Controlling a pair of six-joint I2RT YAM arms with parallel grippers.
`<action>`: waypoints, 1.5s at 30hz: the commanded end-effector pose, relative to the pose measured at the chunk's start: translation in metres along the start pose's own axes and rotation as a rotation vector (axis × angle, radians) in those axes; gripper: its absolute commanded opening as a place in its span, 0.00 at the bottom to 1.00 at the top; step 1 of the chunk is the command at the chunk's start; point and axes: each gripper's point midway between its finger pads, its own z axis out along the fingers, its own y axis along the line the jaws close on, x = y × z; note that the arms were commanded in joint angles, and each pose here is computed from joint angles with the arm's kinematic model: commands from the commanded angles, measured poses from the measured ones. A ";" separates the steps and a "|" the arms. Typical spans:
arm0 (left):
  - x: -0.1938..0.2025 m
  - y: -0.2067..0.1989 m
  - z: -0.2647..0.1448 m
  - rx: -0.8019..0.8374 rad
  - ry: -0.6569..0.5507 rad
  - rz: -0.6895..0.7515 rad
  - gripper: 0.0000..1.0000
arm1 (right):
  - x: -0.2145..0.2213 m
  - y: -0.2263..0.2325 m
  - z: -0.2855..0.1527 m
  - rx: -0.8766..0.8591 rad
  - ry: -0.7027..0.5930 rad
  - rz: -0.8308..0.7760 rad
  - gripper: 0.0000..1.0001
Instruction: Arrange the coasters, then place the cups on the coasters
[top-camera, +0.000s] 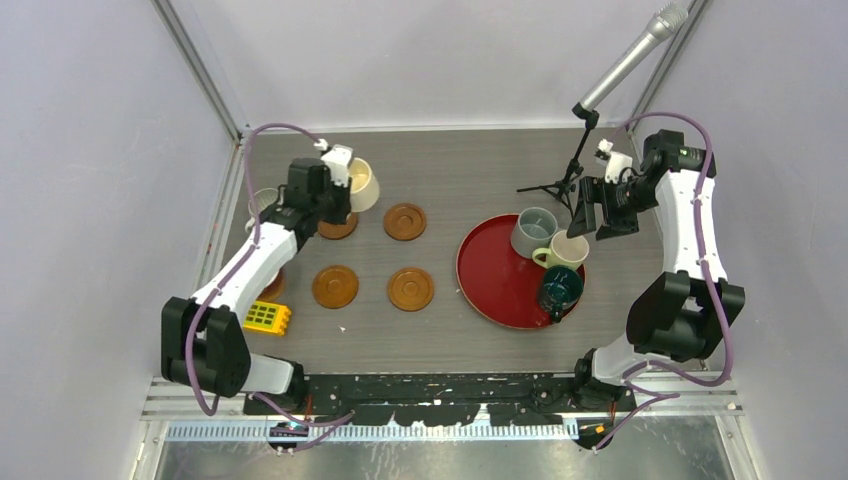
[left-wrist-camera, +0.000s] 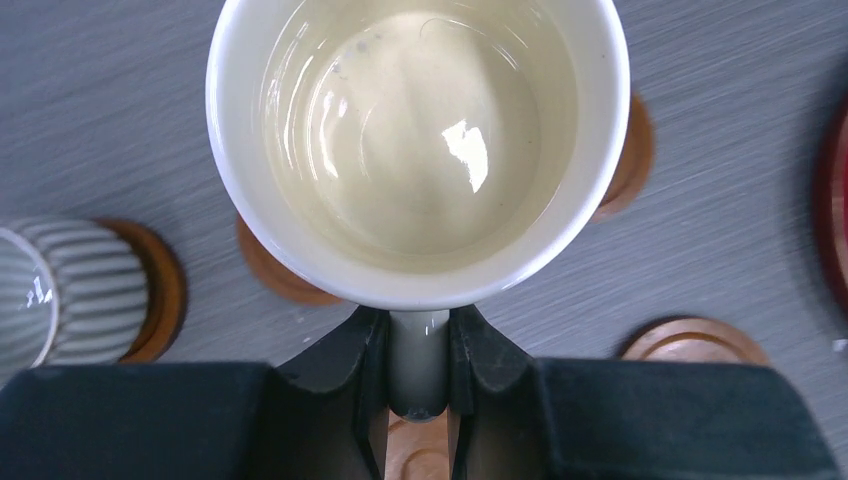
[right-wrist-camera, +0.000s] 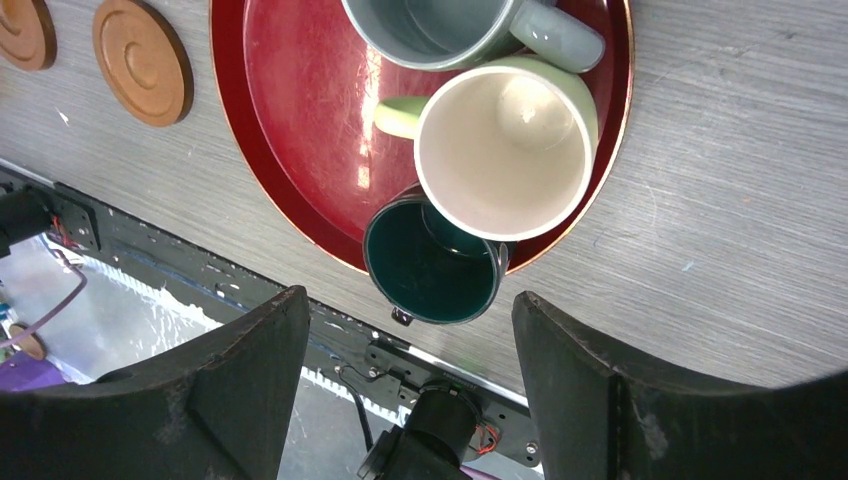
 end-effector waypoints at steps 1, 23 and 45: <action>-0.030 0.033 -0.012 0.006 -0.155 0.051 0.00 | -0.017 0.007 -0.006 -0.007 -0.048 -0.016 0.79; 0.018 0.087 0.024 0.078 -0.169 0.155 0.00 | -0.016 0.017 -0.008 -0.007 0.004 -0.061 0.79; 0.047 0.100 0.046 0.106 -0.123 0.219 0.00 | -0.018 0.017 -0.009 0.008 0.014 -0.062 0.79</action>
